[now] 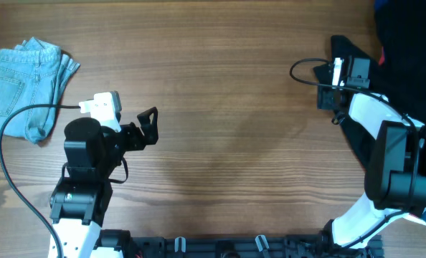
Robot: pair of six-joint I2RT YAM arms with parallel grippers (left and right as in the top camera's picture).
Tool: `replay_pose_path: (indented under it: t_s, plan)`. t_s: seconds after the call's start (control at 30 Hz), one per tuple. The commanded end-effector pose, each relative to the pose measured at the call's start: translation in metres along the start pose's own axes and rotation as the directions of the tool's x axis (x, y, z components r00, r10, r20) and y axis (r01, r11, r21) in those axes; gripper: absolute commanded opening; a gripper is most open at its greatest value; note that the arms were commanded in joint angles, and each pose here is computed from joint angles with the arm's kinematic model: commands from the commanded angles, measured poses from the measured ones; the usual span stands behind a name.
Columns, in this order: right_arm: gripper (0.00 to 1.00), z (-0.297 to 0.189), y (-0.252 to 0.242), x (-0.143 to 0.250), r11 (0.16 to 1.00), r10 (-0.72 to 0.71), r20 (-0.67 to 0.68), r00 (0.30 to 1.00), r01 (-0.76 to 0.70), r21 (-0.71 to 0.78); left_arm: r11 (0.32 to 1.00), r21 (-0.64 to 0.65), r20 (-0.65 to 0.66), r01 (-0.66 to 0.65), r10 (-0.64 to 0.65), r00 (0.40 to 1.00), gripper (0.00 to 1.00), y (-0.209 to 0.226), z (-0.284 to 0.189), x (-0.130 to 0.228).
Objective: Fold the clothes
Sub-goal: 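Reach the right gripper to the black shorts in the right pile and grasp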
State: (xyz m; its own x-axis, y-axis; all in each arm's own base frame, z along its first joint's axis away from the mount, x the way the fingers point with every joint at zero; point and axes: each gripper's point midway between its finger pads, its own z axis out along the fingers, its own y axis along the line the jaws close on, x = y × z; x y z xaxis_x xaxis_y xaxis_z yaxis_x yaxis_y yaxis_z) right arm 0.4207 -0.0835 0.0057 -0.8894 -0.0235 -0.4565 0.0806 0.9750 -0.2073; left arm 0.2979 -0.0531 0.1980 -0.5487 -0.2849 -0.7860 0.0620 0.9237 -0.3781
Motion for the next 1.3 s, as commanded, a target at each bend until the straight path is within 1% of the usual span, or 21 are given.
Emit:
replay_pose_path:
  t_s: [0.0, 0.03, 0.13, 0.23, 0.3, 0.33, 0.4, 0.5, 0.57, 0.63, 0.7, 0.77, 0.8, 0.83, 0.87, 0.93, 1.0, 1.07, 1.17, 1.23, 1.27]
  plan:
    - [0.43, 0.014, 0.005, 0.016, 1.0, -0.018, -0.053, 0.998, 0.017, -0.007, 1.0, 0.019, 0.019, 0.01, -0.01, 1.0, 1.0, -0.005, -0.003, -0.009]
    - [0.3, 0.014, 0.004, 0.016, 1.0, -0.017, -0.055, 0.998, 0.017, -0.006, 1.0, 0.019, 0.019, 0.01, -0.01, 1.0, 1.0, -0.005, -0.003, -0.009]
    - [0.04, 0.014, 0.0, 0.016, 1.0, 0.013, -0.056, 0.998, -0.012, 0.023, 1.0, 0.019, 0.02, 0.009, -0.009, 1.0, 1.0, -0.005, -0.003, -0.009]
    - [0.04, -0.002, -0.014, 0.0, 0.996, 0.019, -0.017, 1.0, -0.018, 0.084, 1.0, 0.019, 0.021, 0.009, -0.009, 1.0, 1.0, -0.005, -0.003, -0.009]
    - [0.04, -0.039, -0.022, -0.038, 0.997, 0.025, 0.092, 0.995, -0.032, 0.075, 1.0, 0.01, 0.03, 0.008, -0.008, 1.0, 1.0, -0.004, -0.003, -0.011]
    - [0.04, -0.072, -0.019, -0.067, 0.999, 0.018, 0.181, 0.983, -0.023, 0.026, 1.0, -0.001, 0.034, 0.008, -0.008, 0.999, 1.0, -0.002, -0.003, -0.012]
    - [0.04, -0.136, 0.014, -0.11, 0.988, -0.029, 0.333, 0.942, 0.078, -0.134, 0.999, -0.034, 0.042, 0.01, -0.009, 0.999, 1.0, 0.004, -0.002, -0.013]
    - [0.04, -0.209, 0.082, -0.134, 0.932, -0.077, 0.502, 0.861, 0.241, -0.27, 0.999, -0.031, 0.051, 0.009, -0.007, 0.999, 1.0, 0.004, 0.0, -0.016]
    - [0.04, -0.23, 0.144, -0.134, 0.879, -0.135, 0.562, 0.816, 0.36, -0.313, 0.999, -0.033, 0.044, 0.01, -0.009, 0.999, 1.0, 0.005, 0.005, -0.015]
    - [0.04, -0.233, 0.186, -0.132, 0.844, -0.17, 0.594, 0.786, 0.428, -0.325, 0.999, -0.036, 0.033, 0.013, -0.012, 0.999, 1.0, 0.006, 0.009, -0.014]
    - [0.04, -0.219, 0.183, -0.135, 0.895, -0.155, 0.562, 0.812, 0.356, -0.268, 0.999, -0.039, 0.026, 0.018, -0.017, 1.0, 1.0, 0.007, 0.011, -0.012]
    - [0.04, -0.192, 0.151, -0.129, 0.962, -0.155, 0.478, 0.864, 0.242, -0.125, 0.999, -0.039, 0.025, 0.017, -0.016, 1.0, 1.0, 0.007, 0.011, -0.012]
    - [0.12, -0.177, 0.13, -0.119, 0.975, -0.182, 0.409, 0.894, 0.219, -0.045, 0.999, -0.039, 0.025, 0.017, -0.016, 1.0, 1.0, 0.007, 0.011, -0.012]
    - [0.4, -0.165, 0.112, -0.107, 0.979, -0.192, 0.341, 0.92, 0.204, 0.003, 0.999, -0.039, 0.024, 0.017, -0.017, 1.0, 1.0, 0.007, 0.011, -0.012]
    - [0.45, -0.152, 0.096, -0.095, 0.981, -0.191, 0.273, 0.943, 0.192, 0.024, 0.999, -0.041, 0.021, 0.018, -0.017, 1.0, 1.0, 0.008, 0.011, -0.011]
    - [0.81, -0.118, 0.067, -0.058, 0.984, -0.179, 0.087, 0.98, 0.179, 0.007, 0.999, -0.044, 0.01, 0.02, -0.02, 1.0, 1.0, 0.009, 0.011, -0.008]
    - [0.84, -0.093, 0.058, -0.023, 0.985, -0.171, -0.067, 0.983, 0.168, -0.048, 0.999, -0.045, 0.009, 0.02, -0.02, 1.0, 1.0, 0.009, 0.011, -0.008]
    - [0.84, -0.064, 0.046, 0.019, 0.986, -0.168, -0.25, 0.953, 0.159, -0.058, 0.999, -0.045, 0.008, 0.02, -0.02, 1.0, 1.0, 0.009, 0.011, -0.008]
    - [0.83, -0.024, 0.033, 0.059, 0.987, -0.157, -0.408, 0.899, 0.158, -0.032, 0.999, -0.047, 0.002, 0.022, -0.021, 1.0, 1.0, 0.009, 0.011, -0.006]
    - [0.75, -0.009, 0.023, 0.065, 0.984, -0.146, -0.433, 0.89, 0.174, 0.026, 0.999, -0.047, 0.002, 0.021, -0.021, 1.0, 1.0, 0.009, 0.011, -0.006]
    - [0.53, 0.001, 0.015, 0.064, 0.984, -0.109, -0.425, 0.899, 0.16, 0.084, 0.999, -0.047, 0.002, 0.022, -0.021, 1.0, 1.0, 0.009, 0.011, -0.006]
